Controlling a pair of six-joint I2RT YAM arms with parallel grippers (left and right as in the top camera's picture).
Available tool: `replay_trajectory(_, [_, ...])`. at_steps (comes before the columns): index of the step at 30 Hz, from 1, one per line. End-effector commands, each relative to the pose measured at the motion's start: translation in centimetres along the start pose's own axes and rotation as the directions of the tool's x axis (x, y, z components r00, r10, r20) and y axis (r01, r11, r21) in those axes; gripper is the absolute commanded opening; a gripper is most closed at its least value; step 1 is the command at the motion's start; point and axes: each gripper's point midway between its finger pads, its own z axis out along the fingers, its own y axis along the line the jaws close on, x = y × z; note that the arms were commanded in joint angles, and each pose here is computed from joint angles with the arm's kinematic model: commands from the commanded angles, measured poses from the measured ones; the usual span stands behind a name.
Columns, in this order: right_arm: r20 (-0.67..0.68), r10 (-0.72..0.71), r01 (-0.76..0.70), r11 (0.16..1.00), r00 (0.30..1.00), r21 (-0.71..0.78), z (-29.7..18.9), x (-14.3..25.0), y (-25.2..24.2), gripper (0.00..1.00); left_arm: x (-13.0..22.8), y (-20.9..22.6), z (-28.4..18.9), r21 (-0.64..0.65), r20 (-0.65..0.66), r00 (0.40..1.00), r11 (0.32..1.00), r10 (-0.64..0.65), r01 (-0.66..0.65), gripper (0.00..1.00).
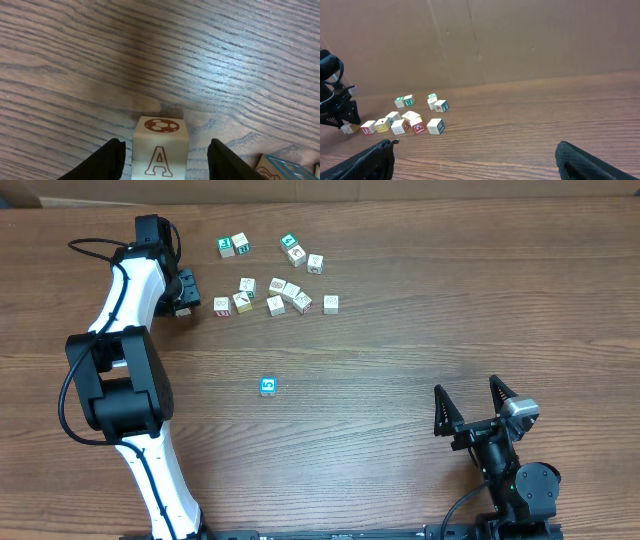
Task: Form a horizontal line
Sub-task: 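Position the left gripper over the white A block, then close the left gripper on the white A block and lift it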
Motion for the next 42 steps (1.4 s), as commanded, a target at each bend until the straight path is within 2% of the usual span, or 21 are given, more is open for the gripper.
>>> replay_trajectory(1, [0.002, 0.002, -0.002, 1.000, 1.000, 0.003, 0.0, 0.2, -0.2, 1.00, 0.4, 0.0, 0.5, 0.001, -0.010, 0.999, 0.999, 0.034, -0.034, 0.49])
replay_trajectory(8, [0.002, 0.002, -0.002, 1.000, 1.000, 0.003, 0.0, 0.2, -0.2, 1.00, 0.5, -0.1, 1.0, 0.001, -0.015, 0.999, 0.999, 0.041, -0.041, 0.47])
replay_trajectory(11, [0.003, 0.002, -0.002, 1.000, 1.000, 0.003, 0.0, 0.2, -0.1, 1.00, 0.5, -0.1, 1.1, 0.001, -0.016, 0.999, 0.999, 0.043, -0.043, 0.40])
replay_trajectory(15, [0.002, 0.002, -0.002, 1.000, 1.000, 0.003, 0.0, 0.2, -0.2, 1.00, 0.5, 0.0, 1.1, -0.002, -0.015, 0.999, 0.999, 0.044, -0.044, 0.35])
replay_trajectory(26, [0.003, 0.002, -0.002, 1.000, 1.000, 0.003, 0.0, 0.2, -0.1, 1.00, 0.5, 0.0, 1.1, -0.002, -0.018, 0.999, 0.999, 0.045, -0.045, 0.38])
replay_trajectory(31, [0.003, 0.002, -0.002, 1.000, 1.000, 0.003, 0.0, 0.2, -0.1, 1.00, 0.5, 0.0, 1.0, -0.002, -0.016, 0.999, 0.999, 0.045, -0.045, 0.26])
replay_trajectory(36, [0.003, 0.002, -0.002, 1.000, 1.000, 0.003, 0.0, 0.2, -0.1, 1.00, 0.0, 0.0, -0.4, 0.001, 0.004, 0.999, 0.999, 0.039, -0.039, 0.25])
replay_trajectory(42, [0.002, 0.002, -0.002, 1.000, 1.000, 0.003, 0.0, 0.2, -0.2, 1.00, -1.8, 0.1, -5.7, 0.018, 0.097, 0.995, 0.999, 0.025, -0.027, 0.24])
